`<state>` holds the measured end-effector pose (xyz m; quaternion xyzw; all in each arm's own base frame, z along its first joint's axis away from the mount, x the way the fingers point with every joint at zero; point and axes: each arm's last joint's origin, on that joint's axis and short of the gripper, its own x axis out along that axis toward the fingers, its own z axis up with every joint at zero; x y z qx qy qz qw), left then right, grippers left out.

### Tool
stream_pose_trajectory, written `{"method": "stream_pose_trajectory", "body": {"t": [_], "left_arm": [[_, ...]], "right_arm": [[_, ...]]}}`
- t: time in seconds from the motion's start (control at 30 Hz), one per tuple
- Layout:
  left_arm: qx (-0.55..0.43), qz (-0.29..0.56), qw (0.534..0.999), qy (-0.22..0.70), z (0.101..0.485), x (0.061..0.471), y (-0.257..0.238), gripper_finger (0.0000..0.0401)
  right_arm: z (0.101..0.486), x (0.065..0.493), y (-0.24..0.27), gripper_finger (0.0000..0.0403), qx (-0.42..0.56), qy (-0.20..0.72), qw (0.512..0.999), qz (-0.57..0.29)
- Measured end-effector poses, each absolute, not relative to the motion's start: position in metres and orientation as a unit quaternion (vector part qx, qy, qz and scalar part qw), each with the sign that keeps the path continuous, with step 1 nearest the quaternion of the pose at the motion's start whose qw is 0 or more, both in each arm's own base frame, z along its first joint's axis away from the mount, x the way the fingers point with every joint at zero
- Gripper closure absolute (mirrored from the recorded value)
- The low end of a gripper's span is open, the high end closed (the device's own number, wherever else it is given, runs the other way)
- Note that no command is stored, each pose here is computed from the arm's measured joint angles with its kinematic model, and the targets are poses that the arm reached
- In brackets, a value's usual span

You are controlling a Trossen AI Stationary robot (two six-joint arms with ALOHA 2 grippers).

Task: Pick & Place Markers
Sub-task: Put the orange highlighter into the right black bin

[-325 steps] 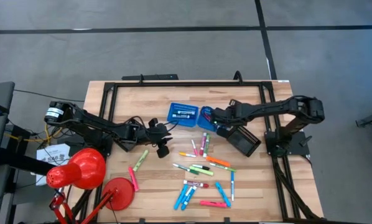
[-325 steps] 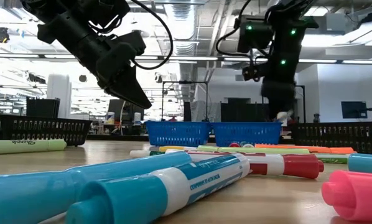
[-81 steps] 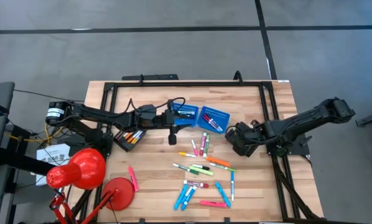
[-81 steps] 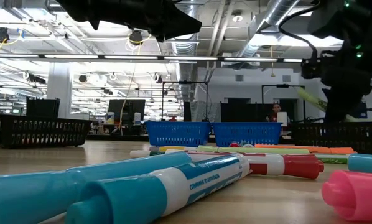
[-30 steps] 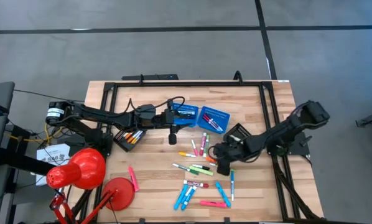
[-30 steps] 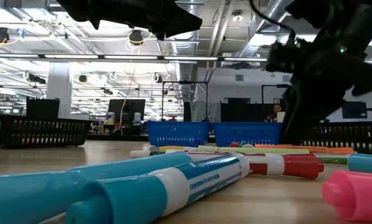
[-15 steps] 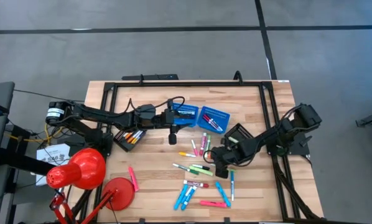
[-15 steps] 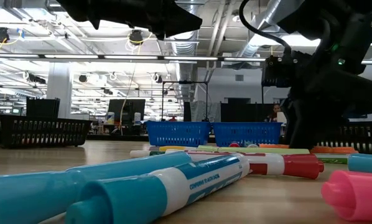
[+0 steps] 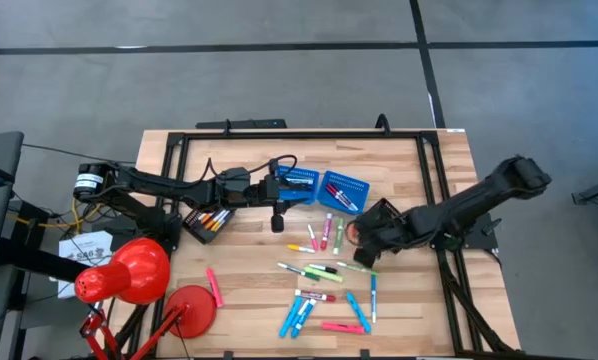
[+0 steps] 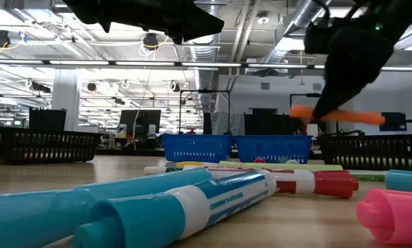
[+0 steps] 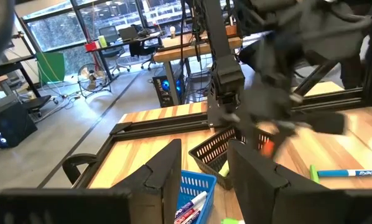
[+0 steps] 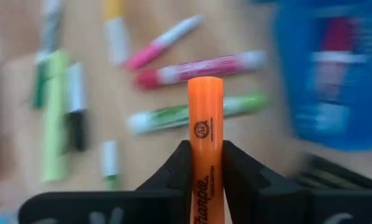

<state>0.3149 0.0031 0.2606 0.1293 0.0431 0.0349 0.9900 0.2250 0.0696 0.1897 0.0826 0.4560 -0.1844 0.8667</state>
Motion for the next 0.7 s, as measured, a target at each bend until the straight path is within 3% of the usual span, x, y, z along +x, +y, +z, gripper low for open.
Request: {"method": "stream_pose_trajectory", "body": {"t": [0.23, 0.47, 0.7], "left_arm": [[0.127, 0.034, 0.990, 0.043, 0.260, 0.315, 0.003, 0.0274], [0.126, 0.034, 0.990, 0.044, 0.260, 0.315, 0.003, 0.0274], [0.124, 0.034, 0.991, 0.044, 0.260, 0.315, 0.003, 0.0274]], "right_arm": [[0.195, 0.178, 0.049, 0.0334, 0.114, 0.483, 0.795, -0.349], [0.165, 0.173, 0.053, 0.0324, 0.156, 0.536, 0.764, -0.324], [0.154, 0.181, 0.054, 0.0274, 0.128, 0.554, 0.760, -0.316]]}}
